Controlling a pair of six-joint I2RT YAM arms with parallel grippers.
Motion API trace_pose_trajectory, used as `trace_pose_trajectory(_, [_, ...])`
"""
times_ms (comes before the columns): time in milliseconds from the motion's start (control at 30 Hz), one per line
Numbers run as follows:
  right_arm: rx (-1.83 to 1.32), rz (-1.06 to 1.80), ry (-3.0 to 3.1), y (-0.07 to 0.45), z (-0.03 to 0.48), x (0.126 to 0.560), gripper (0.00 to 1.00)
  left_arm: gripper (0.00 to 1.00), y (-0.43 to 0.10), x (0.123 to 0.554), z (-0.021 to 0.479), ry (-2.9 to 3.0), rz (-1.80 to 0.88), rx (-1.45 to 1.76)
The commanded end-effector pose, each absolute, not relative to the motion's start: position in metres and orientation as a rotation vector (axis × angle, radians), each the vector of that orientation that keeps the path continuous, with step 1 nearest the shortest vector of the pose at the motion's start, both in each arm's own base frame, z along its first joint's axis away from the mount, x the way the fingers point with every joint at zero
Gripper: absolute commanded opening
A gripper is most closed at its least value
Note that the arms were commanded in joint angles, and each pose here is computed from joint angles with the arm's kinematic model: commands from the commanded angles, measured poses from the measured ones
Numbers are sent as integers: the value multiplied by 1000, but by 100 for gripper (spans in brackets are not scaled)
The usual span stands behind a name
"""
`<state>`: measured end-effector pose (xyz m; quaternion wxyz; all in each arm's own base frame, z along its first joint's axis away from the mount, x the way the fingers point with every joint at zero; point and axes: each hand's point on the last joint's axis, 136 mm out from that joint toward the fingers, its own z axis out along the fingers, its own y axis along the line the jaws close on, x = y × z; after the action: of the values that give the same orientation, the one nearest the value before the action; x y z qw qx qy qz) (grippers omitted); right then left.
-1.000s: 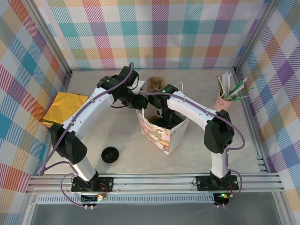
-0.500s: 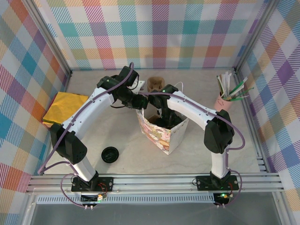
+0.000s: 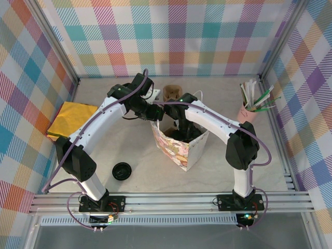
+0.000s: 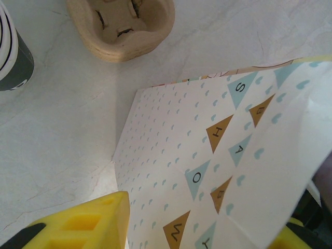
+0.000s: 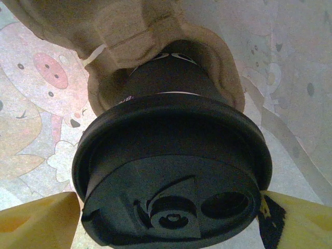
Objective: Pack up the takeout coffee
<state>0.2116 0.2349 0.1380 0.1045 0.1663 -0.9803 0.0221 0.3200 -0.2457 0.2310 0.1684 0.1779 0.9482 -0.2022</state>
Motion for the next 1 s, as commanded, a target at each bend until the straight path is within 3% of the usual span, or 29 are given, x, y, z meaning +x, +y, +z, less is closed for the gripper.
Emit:
trace_pose_trajectory(0, [464, 35, -2918, 232, 157, 208, 88, 40, -242, 308, 234, 2708, -564, 528])
trace_pose_trajectory(967, [472, 26, -2924, 233, 160, 209, 92, 40, -242, 309, 236, 2703, -562, 529])
